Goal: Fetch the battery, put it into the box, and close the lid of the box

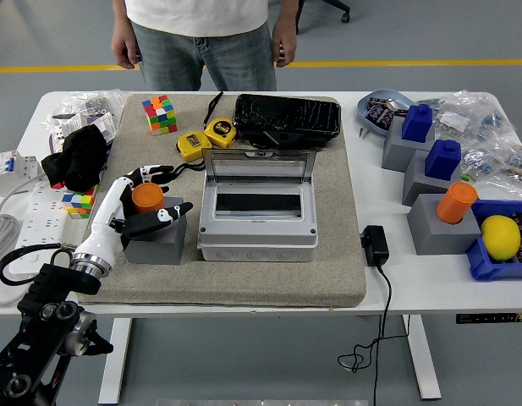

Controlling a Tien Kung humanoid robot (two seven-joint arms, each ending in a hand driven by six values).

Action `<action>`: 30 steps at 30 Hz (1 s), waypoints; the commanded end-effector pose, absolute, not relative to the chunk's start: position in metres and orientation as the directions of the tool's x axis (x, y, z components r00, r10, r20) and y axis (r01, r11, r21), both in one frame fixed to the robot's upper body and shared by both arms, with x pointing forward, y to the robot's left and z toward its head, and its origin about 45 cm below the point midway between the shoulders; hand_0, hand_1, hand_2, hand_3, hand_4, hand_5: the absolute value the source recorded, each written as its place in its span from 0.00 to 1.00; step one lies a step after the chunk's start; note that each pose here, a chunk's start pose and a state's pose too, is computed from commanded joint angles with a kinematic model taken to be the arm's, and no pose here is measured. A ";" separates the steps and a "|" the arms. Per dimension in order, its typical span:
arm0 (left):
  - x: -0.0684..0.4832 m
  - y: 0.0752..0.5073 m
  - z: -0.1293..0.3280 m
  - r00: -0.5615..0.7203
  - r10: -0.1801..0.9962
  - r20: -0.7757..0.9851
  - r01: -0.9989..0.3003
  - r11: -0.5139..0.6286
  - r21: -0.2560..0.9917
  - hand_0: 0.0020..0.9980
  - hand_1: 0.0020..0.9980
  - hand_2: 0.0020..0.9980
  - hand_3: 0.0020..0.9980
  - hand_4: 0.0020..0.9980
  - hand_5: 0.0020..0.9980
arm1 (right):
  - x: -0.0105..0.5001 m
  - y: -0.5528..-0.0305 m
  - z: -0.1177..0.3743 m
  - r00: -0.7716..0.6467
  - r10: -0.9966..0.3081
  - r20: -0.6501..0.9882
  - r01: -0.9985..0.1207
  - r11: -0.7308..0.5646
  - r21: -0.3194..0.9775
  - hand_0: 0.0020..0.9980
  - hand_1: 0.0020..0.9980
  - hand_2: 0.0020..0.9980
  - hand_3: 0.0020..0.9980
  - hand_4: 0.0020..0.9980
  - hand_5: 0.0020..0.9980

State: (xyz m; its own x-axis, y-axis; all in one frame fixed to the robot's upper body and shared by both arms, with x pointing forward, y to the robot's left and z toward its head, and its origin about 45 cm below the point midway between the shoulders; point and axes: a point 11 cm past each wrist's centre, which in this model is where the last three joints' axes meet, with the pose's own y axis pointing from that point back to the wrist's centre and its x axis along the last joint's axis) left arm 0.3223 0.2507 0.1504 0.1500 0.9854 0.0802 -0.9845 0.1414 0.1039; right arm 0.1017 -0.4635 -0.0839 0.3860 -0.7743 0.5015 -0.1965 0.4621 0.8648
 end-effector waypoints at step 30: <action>0.325 0.262 0.139 0.079 0.992 0.098 -0.990 0.067 0.124 0.10 0.09 0.13 0.10 1.00 0.00 | 0.102 -0.465 -0.083 0.386 -0.773 0.503 -0.197 0.464 0.864 0.70 0.65 0.67 0.72 1.00 0.93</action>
